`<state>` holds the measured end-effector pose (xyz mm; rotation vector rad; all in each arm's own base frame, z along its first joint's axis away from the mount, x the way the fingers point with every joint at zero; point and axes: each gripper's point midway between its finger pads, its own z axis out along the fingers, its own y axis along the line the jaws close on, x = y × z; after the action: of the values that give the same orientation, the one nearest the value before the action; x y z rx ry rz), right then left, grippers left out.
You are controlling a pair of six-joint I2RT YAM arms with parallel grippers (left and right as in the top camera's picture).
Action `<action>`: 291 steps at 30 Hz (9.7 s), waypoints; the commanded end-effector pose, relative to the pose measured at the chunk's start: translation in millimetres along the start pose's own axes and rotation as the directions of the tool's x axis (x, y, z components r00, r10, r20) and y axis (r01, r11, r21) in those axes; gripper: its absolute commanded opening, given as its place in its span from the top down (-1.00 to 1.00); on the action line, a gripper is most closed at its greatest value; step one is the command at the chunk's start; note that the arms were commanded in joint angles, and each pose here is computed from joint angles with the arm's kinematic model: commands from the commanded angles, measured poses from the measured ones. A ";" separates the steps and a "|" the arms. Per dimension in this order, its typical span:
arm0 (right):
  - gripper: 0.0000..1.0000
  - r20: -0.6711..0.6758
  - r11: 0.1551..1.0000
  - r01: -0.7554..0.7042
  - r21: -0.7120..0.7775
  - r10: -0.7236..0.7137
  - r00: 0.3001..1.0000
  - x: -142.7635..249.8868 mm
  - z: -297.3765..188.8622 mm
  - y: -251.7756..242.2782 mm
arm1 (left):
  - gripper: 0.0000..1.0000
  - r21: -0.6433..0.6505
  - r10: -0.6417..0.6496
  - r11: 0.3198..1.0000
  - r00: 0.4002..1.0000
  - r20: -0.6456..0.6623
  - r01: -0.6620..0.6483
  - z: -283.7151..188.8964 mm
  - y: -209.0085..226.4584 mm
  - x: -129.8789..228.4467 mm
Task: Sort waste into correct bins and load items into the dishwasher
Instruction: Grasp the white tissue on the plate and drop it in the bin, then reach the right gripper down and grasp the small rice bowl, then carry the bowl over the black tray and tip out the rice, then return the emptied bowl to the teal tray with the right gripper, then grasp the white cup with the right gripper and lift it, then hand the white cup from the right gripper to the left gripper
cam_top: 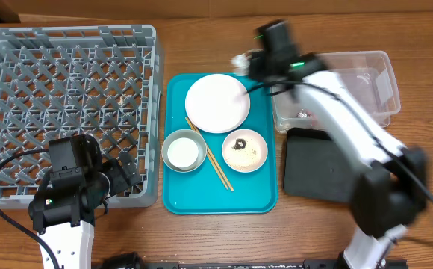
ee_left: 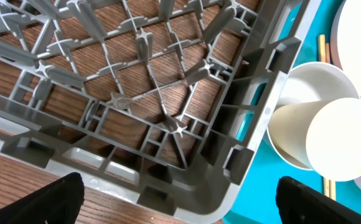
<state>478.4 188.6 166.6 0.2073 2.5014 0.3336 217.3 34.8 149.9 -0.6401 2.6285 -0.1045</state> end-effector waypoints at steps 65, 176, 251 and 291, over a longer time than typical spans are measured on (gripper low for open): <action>0.92 -0.435 0.905 0.404 -0.131 -0.419 0.797 240.8 -2.9 43.4 | -1.00 0.006 -0.009 1.000 1.000 0.012 0.009 -4.9 -1.4 -4.5; 0.92 -0.131 0.906 0.153 -0.394 -0.221 0.967 88.2 -113.0 -30.1 | -1.00 -0.011 -0.009 1.000 1.000 0.021 0.009 -4.9 1.5 -6.4; 0.92 -0.262 0.931 0.152 -0.332 -0.246 0.933 125.3 -66.9 101.2 | -1.00 0.059 0.014 0.998 1.000 0.015 -0.015 -5.2 -10.8 -6.2; 0.92 -0.433 0.465 -0.228 -0.856 -0.402 0.807 124.5 -223.3 100.7 | -0.92 0.782 0.335 0.055 0.749 0.571 -0.621 -126.9 -264.4 -1.6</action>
<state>269.3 257.9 292.7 -0.4728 2.5158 1.7927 271.5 -203.5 300.7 0.7176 1.7885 -1.2459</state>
